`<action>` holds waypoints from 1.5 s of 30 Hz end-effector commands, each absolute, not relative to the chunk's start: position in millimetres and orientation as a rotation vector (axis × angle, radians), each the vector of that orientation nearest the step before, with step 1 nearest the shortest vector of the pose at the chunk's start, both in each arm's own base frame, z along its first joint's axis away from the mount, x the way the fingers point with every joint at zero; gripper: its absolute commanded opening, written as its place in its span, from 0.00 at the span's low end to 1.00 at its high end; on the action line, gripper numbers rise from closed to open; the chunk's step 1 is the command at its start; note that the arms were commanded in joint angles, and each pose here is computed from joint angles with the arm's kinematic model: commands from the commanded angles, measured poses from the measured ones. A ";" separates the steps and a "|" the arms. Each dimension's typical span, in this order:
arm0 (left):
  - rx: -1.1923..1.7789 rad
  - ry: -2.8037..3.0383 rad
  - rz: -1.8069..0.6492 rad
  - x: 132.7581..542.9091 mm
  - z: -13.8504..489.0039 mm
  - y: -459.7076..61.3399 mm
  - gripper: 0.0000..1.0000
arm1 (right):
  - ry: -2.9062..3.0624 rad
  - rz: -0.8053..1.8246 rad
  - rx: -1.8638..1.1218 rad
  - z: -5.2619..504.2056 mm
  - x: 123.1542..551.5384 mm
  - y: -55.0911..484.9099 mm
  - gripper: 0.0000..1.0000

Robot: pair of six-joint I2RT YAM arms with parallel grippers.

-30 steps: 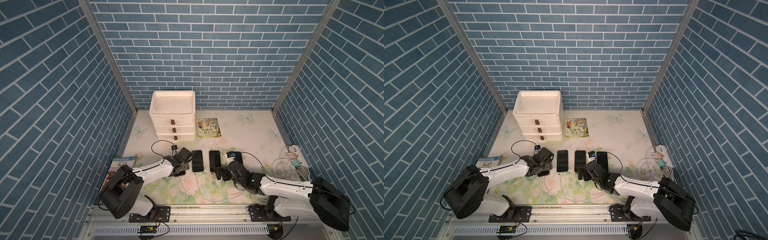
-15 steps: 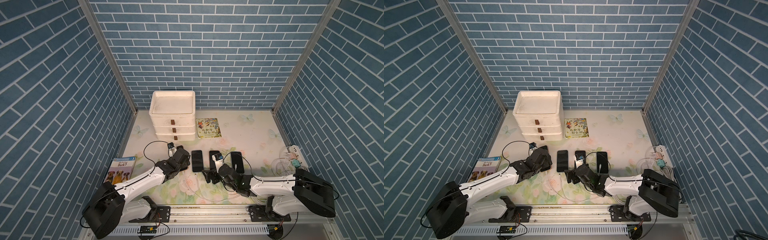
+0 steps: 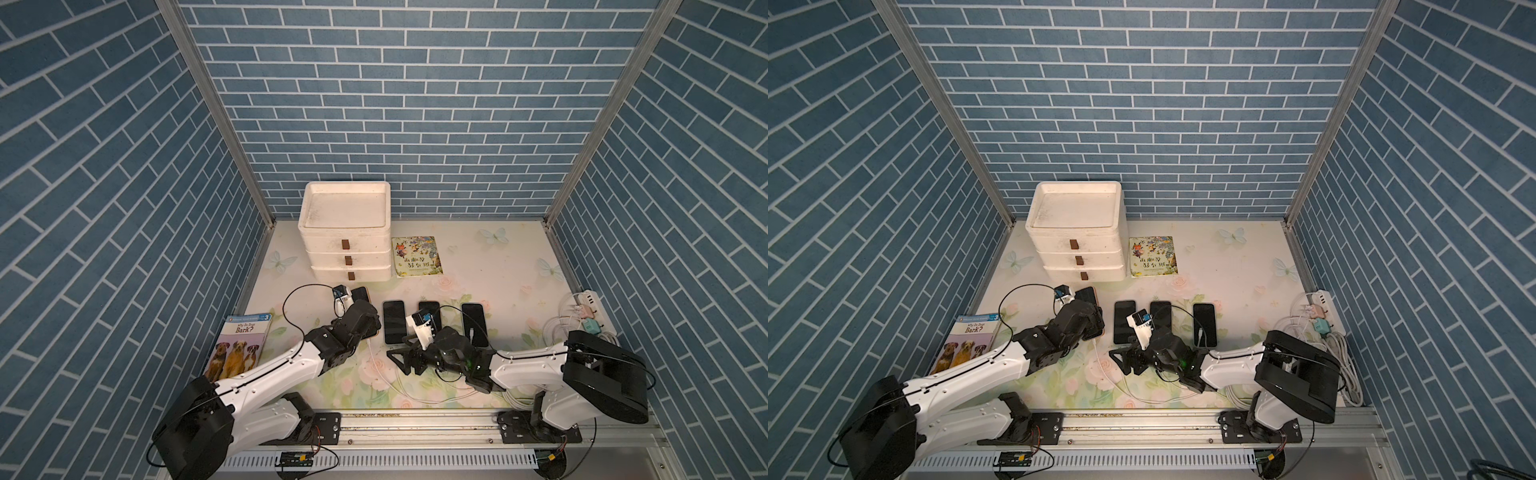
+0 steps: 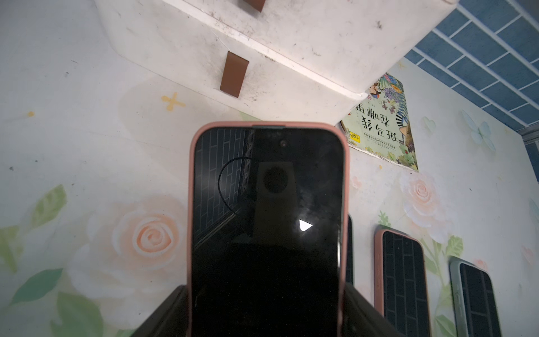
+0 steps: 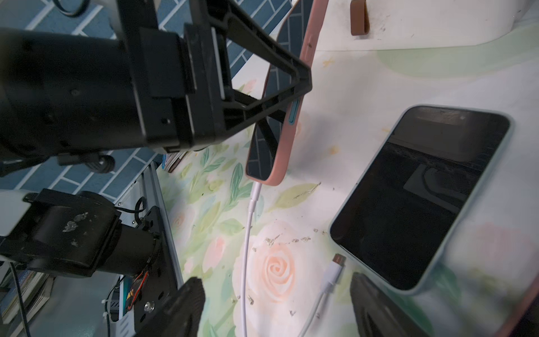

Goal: Unplug the charging cable from the phone
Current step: Pick up the phone at the center of the board, then remove the charging cable from the phone.

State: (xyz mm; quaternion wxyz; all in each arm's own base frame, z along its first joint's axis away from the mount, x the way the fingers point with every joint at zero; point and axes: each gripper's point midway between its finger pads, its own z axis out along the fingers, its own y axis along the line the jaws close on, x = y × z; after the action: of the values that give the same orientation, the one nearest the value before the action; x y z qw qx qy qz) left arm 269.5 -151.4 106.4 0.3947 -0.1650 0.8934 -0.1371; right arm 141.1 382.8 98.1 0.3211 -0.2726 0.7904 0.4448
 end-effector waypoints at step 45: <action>-0.450 2.131 -0.423 269.5 134.0 -152.5 0.00 | 2.093 1.225 -0.897 71.5 126.1 443.5 0.24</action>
State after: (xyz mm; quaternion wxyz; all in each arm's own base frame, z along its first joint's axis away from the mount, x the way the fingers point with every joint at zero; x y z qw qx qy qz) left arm 267.1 -150.3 124.2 0.4281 -0.1785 0.8717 -0.1580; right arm 126.5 434.0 65.4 0.2663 -0.3251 0.7893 0.4476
